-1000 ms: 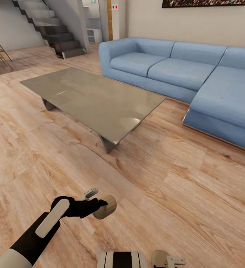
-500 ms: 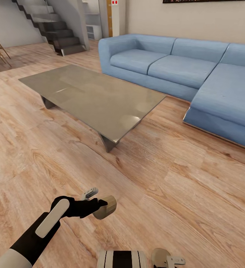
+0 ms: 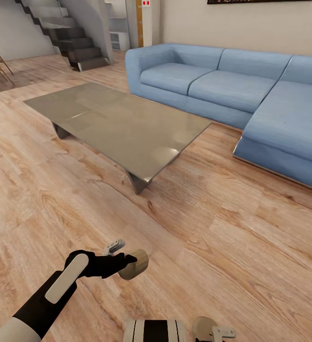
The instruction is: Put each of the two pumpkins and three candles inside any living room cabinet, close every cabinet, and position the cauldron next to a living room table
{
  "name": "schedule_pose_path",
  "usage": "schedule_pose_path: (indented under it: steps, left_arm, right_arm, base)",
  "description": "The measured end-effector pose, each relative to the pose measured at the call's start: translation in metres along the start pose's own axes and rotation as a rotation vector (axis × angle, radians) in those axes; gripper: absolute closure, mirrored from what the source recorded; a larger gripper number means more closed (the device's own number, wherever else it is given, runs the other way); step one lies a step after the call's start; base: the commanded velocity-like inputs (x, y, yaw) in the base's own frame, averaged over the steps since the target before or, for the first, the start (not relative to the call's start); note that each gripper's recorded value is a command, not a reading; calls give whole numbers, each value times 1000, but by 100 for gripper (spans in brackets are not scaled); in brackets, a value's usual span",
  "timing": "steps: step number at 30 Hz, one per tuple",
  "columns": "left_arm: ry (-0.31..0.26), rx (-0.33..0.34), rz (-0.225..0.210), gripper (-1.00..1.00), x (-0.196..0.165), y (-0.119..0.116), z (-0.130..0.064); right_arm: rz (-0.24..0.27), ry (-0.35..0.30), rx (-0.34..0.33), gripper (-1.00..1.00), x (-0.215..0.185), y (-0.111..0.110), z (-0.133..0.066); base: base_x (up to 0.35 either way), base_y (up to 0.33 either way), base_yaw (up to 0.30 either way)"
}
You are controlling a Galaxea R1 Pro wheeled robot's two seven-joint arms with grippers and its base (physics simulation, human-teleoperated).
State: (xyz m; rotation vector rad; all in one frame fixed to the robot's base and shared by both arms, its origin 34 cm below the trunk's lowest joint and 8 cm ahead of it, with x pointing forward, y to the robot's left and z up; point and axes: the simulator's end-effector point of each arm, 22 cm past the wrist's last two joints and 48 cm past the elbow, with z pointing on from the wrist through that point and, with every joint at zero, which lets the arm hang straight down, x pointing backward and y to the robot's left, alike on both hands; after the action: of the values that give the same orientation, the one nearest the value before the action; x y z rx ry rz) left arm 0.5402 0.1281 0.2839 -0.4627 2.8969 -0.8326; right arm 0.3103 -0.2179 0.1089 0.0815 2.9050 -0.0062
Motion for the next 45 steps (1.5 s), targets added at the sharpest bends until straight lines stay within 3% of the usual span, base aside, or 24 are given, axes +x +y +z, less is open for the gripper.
schedule_pose_path:
  steps: [12, 34, 40, 45]
  left_arm:
    - [1, -1, 0, 100, 0, 0, 0]
    - [-71, 30, 44, 100, -17, -29, -34]
    - [-92, 36, 57, 100, -22, -36, -45]
    - [-93, 35, 56, 100, -25, -42, -54]
  right_arm:
    - [0, 0, 1, 100, 0, 0, 0]
    - [0, -99, -14, 100, -45, 4, -16]
    - [21, -136, -82, 100, -91, 34, -32]
    - [32, -176, -159, 100, -162, 62, -71]
  base:
    - [0, 0, 0]
    - [0, 0, 0]
    - [0, 0, 0]
    - [0, 0, 0]
